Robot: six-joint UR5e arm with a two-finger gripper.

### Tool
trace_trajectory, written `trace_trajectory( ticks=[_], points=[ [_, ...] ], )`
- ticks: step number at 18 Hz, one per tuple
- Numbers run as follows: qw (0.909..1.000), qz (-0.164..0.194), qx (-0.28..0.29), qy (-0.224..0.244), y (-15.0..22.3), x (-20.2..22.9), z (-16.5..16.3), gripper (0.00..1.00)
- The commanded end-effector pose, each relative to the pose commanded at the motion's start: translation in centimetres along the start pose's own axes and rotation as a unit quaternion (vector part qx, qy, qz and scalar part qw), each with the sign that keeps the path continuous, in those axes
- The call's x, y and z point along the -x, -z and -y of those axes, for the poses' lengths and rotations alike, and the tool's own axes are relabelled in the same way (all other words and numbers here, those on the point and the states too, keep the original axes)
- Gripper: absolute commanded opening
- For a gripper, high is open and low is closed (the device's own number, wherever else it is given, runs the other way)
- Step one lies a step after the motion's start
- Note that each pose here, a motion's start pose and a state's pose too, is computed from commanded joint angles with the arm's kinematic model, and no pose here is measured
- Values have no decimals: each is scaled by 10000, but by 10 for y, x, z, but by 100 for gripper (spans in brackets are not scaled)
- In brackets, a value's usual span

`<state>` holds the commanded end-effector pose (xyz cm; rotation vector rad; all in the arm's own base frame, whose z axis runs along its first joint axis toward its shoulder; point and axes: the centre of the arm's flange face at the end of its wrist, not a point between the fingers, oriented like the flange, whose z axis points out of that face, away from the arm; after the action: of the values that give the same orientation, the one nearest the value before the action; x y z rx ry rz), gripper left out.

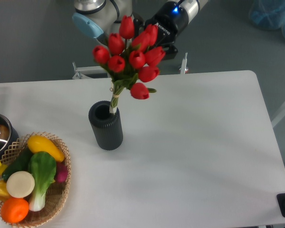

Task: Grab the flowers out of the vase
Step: 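Lift the gripped tulips straight up out of the black vase, then carry the tulip bunch away from the vase and hold it aloft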

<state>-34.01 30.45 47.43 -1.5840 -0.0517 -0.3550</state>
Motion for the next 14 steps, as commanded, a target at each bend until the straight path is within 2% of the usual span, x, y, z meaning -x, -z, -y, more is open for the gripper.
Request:
trace_trajectory(
  ticks=[5,8,10,11,14],
  points=[
    [9997,167,-34,-160,14,11,8,11],
    [9967,398,48,-713,28,20,25,9],
    [9903,622,433,-1160,32,32,24,8],
    [9838,830,722,-1418,40,39,20,7],
    [9746,1020,954,-1749,56,58,10,5]
  ],
)
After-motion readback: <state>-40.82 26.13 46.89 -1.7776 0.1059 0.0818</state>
